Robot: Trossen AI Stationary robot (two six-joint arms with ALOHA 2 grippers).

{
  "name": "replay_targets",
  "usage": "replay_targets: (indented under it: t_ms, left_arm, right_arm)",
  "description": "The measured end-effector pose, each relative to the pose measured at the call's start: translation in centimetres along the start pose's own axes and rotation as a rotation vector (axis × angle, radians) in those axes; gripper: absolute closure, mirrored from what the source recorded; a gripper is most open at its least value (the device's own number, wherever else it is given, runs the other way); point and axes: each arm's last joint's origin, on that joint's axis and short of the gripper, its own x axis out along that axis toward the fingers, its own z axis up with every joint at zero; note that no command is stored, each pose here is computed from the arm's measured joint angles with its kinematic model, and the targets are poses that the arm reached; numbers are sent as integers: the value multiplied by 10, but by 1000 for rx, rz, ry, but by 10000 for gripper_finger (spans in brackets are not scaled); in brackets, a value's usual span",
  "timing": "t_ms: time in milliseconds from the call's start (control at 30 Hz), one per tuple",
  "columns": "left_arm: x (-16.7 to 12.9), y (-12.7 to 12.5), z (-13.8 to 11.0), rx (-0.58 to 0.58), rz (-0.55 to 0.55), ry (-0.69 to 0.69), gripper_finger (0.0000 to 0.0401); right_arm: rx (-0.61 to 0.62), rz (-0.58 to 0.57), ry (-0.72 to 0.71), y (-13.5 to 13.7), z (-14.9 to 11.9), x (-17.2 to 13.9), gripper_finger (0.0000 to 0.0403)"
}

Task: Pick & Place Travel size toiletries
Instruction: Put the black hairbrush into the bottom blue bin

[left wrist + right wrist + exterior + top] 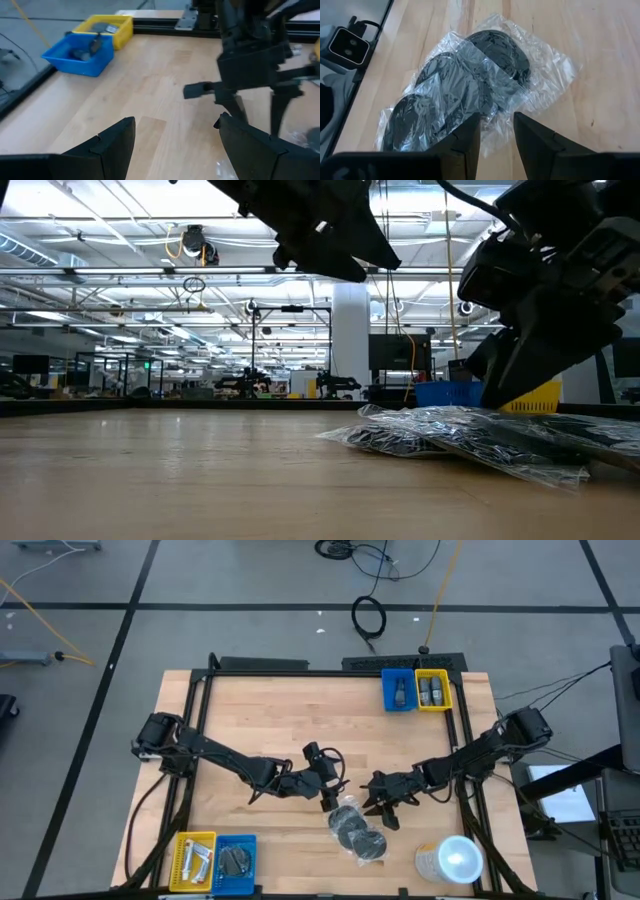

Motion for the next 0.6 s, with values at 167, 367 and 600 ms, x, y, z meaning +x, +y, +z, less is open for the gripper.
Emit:
replay_targets:
  t_ms: [167,367,600]
  left_arm:
    - [0,-2,0,-15,-71,15,123]
    - [0,-3,-1,-36,-96,22,123]
    - [-1,-5,-1,-45,-115,26,123]
  right_arm:
    - [2,-3,5,0,0,0,293]
    - [3,-28,-5,-2,-2,3,293]
    - [42,-28,6,-7,-9,15,293]
